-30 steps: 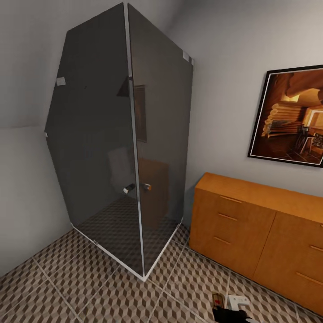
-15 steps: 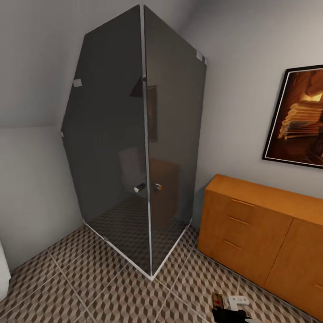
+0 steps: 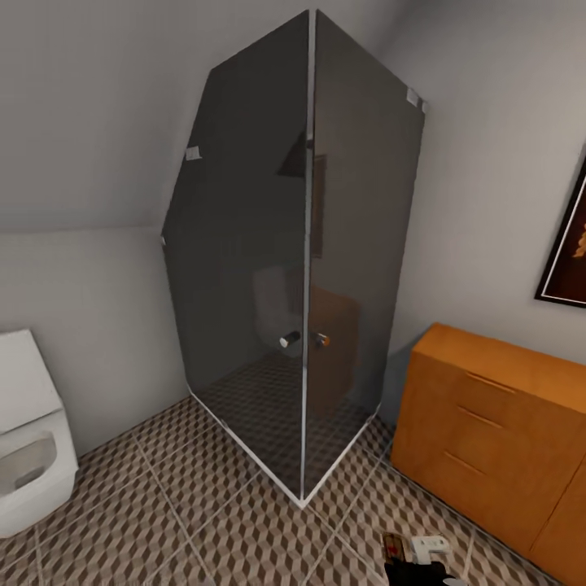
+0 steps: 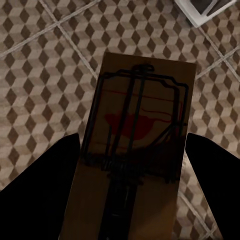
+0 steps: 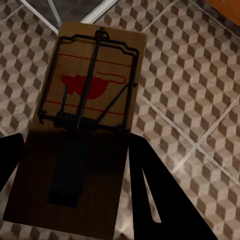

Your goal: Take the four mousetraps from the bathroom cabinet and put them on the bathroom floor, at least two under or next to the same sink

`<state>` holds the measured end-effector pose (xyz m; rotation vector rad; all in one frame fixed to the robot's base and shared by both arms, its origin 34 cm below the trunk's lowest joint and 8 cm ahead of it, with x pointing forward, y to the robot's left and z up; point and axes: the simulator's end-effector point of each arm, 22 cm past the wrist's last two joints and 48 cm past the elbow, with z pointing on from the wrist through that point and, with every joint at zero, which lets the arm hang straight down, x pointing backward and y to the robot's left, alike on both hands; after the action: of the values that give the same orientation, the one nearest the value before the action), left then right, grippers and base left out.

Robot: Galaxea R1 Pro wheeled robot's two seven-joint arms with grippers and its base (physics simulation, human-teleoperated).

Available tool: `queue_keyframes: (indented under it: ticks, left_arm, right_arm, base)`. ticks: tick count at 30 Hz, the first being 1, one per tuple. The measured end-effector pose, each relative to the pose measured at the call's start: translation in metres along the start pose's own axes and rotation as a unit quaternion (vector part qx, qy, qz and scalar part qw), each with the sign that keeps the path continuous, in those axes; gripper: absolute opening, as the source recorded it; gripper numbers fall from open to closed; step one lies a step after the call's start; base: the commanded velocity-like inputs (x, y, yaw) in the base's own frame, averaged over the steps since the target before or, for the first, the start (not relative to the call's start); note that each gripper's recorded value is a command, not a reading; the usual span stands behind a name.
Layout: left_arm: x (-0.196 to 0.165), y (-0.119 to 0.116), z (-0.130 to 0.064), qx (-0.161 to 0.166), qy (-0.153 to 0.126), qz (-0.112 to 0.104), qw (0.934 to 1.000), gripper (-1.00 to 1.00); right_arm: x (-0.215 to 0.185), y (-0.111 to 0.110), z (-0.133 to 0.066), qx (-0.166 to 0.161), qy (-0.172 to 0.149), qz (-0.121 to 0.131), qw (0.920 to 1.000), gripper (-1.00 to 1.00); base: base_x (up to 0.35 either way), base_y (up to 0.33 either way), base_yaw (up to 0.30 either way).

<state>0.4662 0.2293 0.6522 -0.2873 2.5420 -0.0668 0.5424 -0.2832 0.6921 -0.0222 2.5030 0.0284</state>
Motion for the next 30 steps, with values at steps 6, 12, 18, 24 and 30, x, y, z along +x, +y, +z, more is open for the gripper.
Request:
queue_keyframes:
  ticks: [6,12,18,24,30]
  left_arm:
    - [0.0008,-0.0011,-0.0001,0.001,0.001,0.000,1.0000,-1.00]
    - [0.0009,0.0000,-0.0001,0.000,0.001,0.001,1.0000,-1.00]
    - [0.0008,0.0001,-0.0001,0.000,0.001,0.001,1.0000,-1.00]
    - [-0.0031,-0.0001,-0.0003,0.000,-0.009,0.002,1.0000,-1.00]
    - [-0.0041,0.0034,-0.0001,-0.002,-0.010,0.001,0.9999,-1.00]
  right_arm:
    - [0.0000,0.0000,0.0000,0.000,0.000,0.000,1.0000,-1.00]
    - [-0.0001,0.0003,0.0000,0.000,0.000,0.000,1.0000,-1.00]
    - [-0.0001,0.0001,0.0000,0.000,0.000,0.000,1.0000,-1.00]
    - [-0.0001,0.0001,0.0000,0.000,0.000,0.000,1.0000,-1.00]
    - [-0.0001,0.0003,0.0001,0.000,0.000,0.000,1.0000,-1.00]
  base:
    - [0.000,0.000,0.297]
    - [0.000,0.039,0.297]
    - [0.000,0.229,0.297]
    - [0.031,0.263,0.297]
    - [0.195,0.244,0.297]
